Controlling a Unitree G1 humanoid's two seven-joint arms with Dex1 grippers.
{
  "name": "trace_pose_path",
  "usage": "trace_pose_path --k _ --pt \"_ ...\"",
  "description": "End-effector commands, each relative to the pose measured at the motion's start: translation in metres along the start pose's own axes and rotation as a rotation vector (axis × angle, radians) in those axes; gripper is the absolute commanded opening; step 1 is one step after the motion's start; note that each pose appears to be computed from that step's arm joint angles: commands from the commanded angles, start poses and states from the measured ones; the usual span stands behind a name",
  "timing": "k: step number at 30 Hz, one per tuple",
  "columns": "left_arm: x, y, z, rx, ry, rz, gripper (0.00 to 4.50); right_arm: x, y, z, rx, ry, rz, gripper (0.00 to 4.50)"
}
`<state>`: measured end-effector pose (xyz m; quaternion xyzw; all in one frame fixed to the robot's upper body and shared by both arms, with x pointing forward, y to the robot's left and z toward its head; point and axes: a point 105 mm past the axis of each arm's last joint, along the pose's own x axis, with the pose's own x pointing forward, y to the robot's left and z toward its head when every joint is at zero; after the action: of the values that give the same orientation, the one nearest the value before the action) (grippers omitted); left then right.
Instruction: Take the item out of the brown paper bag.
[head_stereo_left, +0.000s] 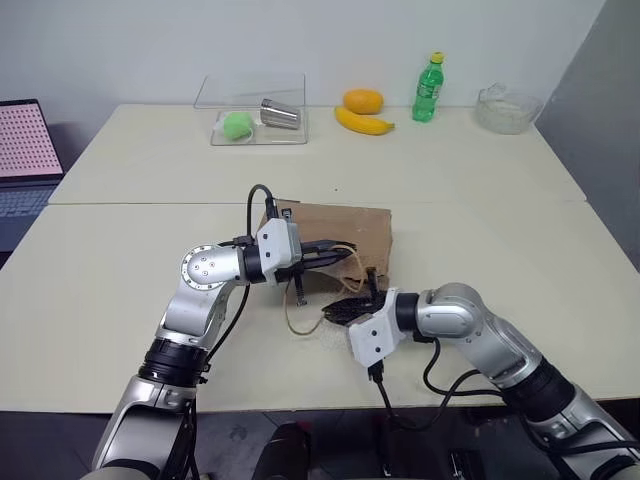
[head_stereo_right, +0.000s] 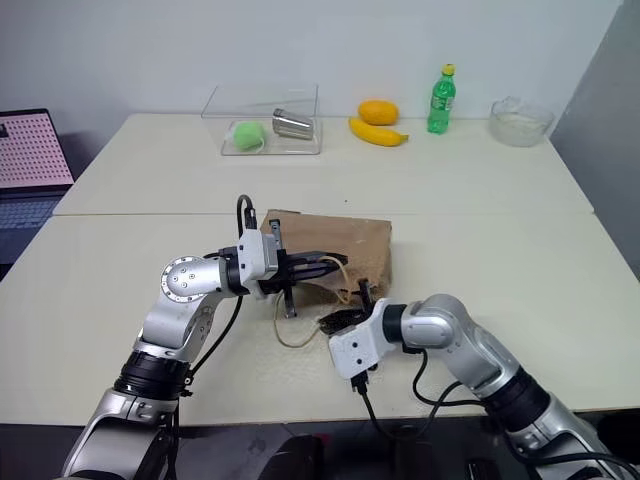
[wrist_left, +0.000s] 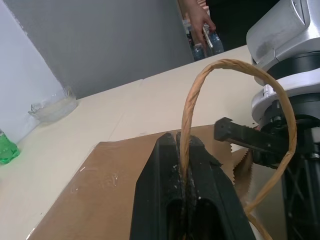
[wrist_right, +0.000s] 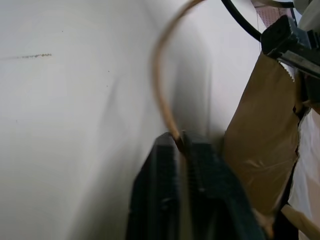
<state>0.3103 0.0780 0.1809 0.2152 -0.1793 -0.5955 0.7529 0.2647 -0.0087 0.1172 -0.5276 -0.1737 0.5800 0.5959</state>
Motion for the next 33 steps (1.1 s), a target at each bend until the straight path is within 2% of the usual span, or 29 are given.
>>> trace_pose_path --k 1,9,15,22,33 --pt "0.003 0.005 0.01 0.043 -0.03 0.008 0.0 -0.003 -0.011 0.009 -0.064 -0.022 -0.034 0.04" --pt "0.004 0.005 0.01 0.044 -0.034 0.009 0.0 -0.002 -0.013 0.009 -0.055 -0.023 -0.042 0.04" --pt "0.005 0.008 0.014 0.045 -0.041 0.017 0.0 -0.001 -0.001 0.006 -0.003 -0.014 0.017 0.04" --pt "0.008 0.042 0.029 -0.051 -0.061 0.164 0.0 0.001 0.019 -0.011 0.078 0.069 0.089 0.04" --pt "0.015 0.074 0.041 -0.19 -0.063 0.305 0.0 0.002 0.033 -0.011 0.086 0.086 0.133 0.04"
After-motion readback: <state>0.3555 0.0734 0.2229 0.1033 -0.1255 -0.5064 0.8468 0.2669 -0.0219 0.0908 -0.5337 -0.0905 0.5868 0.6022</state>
